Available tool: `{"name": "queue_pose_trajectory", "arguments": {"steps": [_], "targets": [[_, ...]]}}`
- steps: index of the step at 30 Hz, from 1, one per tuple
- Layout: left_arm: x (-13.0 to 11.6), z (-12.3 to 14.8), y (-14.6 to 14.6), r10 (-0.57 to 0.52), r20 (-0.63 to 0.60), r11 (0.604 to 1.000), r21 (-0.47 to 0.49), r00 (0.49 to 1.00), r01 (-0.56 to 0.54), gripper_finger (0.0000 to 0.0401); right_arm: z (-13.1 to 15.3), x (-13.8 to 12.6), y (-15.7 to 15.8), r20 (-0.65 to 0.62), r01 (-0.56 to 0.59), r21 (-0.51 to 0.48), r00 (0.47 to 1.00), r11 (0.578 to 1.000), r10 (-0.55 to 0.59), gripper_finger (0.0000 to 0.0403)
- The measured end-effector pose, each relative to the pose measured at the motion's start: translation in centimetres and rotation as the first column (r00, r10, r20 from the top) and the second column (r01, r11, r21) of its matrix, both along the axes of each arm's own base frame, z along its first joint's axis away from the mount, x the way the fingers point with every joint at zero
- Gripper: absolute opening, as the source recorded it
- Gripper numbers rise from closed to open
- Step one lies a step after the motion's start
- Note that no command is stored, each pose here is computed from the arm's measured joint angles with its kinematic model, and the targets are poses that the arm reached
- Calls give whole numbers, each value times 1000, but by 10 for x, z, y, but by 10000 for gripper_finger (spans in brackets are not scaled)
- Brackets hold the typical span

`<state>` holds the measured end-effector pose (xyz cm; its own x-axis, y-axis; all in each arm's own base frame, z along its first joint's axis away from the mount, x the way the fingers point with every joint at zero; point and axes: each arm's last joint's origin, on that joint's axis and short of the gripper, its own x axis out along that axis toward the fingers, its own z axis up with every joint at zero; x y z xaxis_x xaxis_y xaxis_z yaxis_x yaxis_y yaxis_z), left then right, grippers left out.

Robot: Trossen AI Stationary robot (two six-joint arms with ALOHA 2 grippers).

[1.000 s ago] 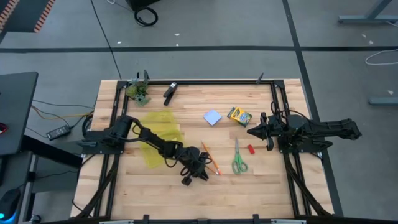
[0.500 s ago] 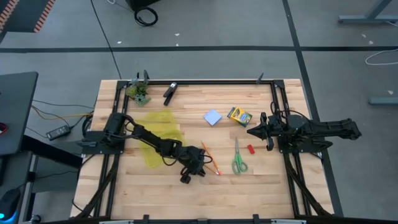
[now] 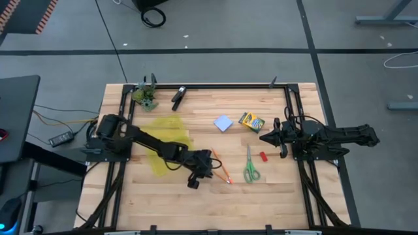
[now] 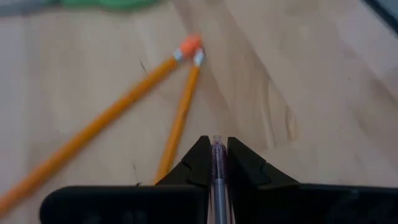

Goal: Pack school essentials
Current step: Put the violet pen into the yellow supply box

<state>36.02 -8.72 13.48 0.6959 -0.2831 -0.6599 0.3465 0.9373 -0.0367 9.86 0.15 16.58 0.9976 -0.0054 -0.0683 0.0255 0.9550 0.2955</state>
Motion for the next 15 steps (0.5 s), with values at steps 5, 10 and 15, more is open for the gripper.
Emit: {"name": "queue_pose_trajectory", "arguments": {"steps": [5,10,15], "targets": [[-7,22,4,39,20,998,39,999,-39,32,0,0,0,0,0,0,1000,1000,0,7],[-15,41,10,88,33,990,105,996,-91,32,0,0,0,0,0,0,1000,1000,0,7],[-22,46,15,141,11,973,184,990,-141,32,0,0,0,0,0,0,1000,1000,0,7]]}}
